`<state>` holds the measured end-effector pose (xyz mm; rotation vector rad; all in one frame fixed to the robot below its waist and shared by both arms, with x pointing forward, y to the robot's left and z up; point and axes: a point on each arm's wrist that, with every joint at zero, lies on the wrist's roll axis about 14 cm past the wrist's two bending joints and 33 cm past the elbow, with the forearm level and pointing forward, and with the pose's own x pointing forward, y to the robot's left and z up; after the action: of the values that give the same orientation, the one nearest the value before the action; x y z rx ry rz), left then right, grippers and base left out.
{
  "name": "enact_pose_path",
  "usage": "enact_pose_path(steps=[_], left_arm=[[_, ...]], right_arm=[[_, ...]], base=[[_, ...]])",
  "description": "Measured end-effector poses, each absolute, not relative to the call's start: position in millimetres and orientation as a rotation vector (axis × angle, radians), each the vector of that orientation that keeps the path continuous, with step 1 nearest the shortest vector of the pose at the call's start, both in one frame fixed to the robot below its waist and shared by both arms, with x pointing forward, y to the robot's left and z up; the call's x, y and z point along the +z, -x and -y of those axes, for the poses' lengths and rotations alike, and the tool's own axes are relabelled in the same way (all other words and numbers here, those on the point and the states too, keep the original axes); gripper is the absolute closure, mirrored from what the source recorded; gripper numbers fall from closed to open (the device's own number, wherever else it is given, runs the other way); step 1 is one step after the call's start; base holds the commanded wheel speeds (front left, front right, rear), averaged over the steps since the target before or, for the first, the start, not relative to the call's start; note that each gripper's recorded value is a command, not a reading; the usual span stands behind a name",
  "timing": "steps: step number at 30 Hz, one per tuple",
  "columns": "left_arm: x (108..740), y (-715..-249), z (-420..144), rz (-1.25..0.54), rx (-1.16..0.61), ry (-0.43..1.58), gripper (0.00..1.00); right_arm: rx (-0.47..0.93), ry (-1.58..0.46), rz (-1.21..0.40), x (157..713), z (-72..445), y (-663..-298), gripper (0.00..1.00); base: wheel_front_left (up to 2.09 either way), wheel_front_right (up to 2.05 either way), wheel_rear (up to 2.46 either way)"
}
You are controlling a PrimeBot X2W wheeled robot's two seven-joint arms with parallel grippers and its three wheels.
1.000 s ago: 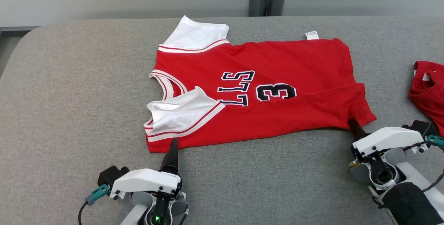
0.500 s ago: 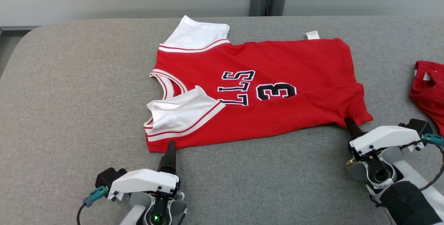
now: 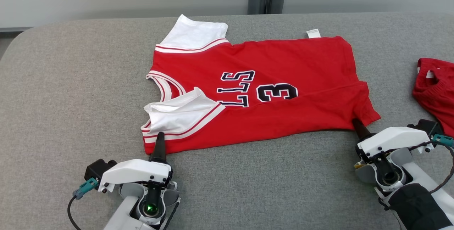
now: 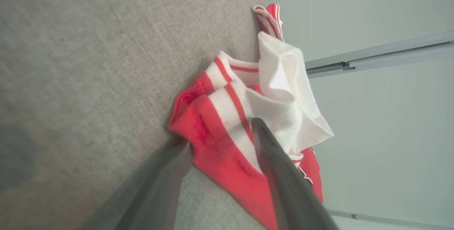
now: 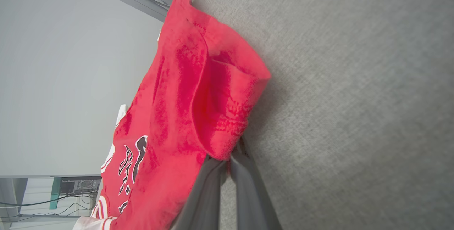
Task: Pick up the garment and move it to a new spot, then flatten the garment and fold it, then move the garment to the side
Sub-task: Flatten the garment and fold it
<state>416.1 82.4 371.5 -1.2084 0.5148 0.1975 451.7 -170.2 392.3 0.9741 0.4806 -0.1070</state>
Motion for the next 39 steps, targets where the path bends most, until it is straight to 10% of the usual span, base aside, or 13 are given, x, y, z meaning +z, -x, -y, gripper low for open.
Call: enact_pose_path(steps=[39], left_arm=[[391,-398,-113,-0.379,0.173,1.129,1.0]], right_arm=[[-0.101,-0.994,-0.48,400,176,-416,1.0]], base=[[0.0,0.0,0.0]])
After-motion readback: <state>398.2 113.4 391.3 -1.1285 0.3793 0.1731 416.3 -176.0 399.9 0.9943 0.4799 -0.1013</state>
